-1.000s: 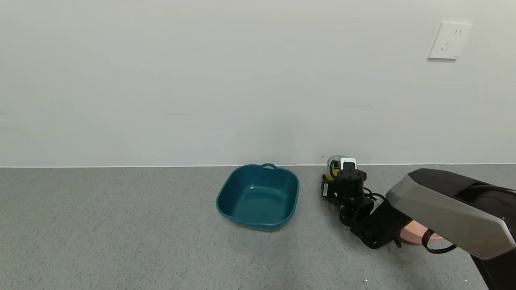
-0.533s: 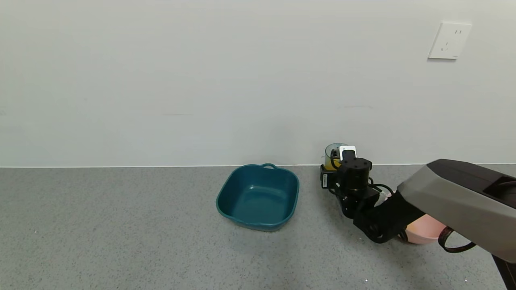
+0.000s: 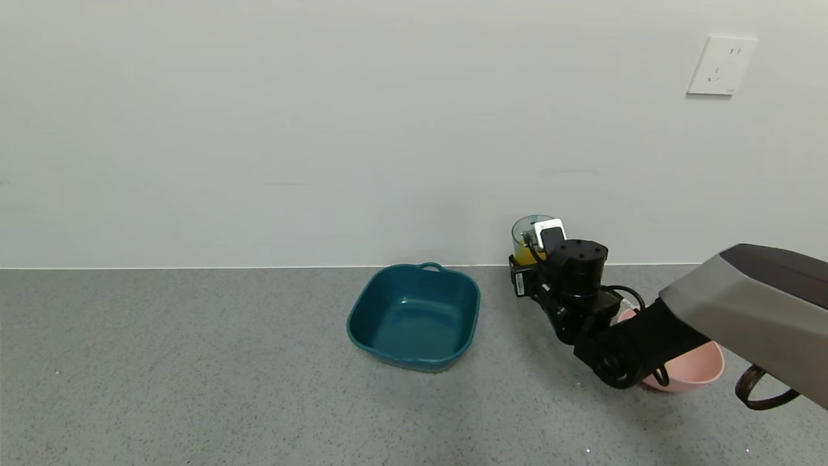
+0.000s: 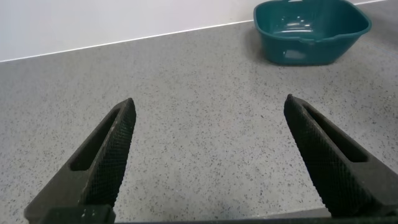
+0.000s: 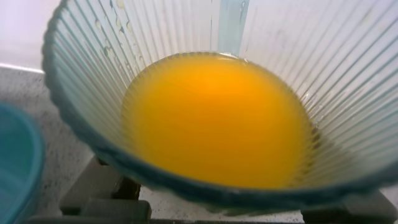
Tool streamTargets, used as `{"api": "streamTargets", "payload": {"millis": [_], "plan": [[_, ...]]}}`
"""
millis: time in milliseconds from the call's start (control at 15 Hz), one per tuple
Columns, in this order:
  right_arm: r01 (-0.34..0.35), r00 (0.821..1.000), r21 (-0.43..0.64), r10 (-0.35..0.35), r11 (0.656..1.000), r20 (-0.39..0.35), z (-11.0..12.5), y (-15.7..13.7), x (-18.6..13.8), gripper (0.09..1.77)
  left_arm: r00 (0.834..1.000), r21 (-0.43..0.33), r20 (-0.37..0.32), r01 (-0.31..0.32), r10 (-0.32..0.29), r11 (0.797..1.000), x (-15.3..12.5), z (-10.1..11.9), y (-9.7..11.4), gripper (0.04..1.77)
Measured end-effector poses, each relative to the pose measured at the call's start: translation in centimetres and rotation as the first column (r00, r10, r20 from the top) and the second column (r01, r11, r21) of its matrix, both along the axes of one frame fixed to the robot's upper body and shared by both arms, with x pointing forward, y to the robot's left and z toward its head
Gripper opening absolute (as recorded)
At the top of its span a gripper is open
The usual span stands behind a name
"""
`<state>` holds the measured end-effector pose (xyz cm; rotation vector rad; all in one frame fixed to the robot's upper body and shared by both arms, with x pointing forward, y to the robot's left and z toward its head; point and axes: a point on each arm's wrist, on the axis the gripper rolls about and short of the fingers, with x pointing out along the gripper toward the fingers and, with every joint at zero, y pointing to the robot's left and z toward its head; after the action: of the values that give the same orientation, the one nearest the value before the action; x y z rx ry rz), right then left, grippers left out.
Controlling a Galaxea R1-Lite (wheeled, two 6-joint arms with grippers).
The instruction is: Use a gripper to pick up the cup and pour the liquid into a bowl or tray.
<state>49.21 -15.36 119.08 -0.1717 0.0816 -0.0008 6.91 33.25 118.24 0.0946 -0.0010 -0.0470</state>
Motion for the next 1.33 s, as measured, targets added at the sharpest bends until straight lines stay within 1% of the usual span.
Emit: {"api": "streamTargets", "payload": {"millis": [200, 267, 467, 600, 800, 1133, 1333], "plan": [[-0.060, 0.998, -0.053, 0.060, 0.997, 0.000, 0.5, 0.6, -0.7, 1.36, 1.000, 0.000, 0.000, 0.000, 0.000, 1.000, 0.0, 0.0, 0.0, 1.72], [-0.070, 0.998, -0.077, 0.070, 0.995, -0.001, 0.6, 0.8, -0.9, 1.36, 1.000, 0.000, 0.000, 0.000, 0.000, 1.000, 0.0, 0.0, 0.0, 1.72], [-0.082, 0.997, -0.143, 0.083, 0.986, -0.001, 0.7, 1.0, -1.1, 1.36, 1.000, 0.000, 0.000, 0.000, 0.000, 1.000, 0.0, 0.0, 0.0, 1.72], [-0.092, 0.996, -0.184, 0.090, 0.979, -0.018, 0.6, 1.1, -1.1, 1.36, 1.000, 0.000, 0.000, 0.000, 0.000, 1.000, 0.0, 0.0, 0.0, 1.72], [-0.121, 0.993, -0.231, 0.119, 0.965, -0.020, 0.8, 1.3, -1.1, 1.36, 1.000, 0.000, 0.000, 0.000, 0.000, 1.000, 0.0, 0.0, 0.0, 1.72], [-0.159, 0.987, -0.300, 0.148, 0.941, -0.059, 0.9, 2.3, -1.5, 1.35, 1.000, 0.000, 0.000, 0.000, 0.000, 1.000, 0.0, 0.0, 0.0, 1.72], [-0.179, 0.984, -0.329, 0.164, 0.927, -0.074, 1.7, 3.1, -1.3, 1.35, 1.000, 0.000, 0.000, 0.000, 0.000, 1.000, 0.0, 0.0, 0.0, 1.72]]}}
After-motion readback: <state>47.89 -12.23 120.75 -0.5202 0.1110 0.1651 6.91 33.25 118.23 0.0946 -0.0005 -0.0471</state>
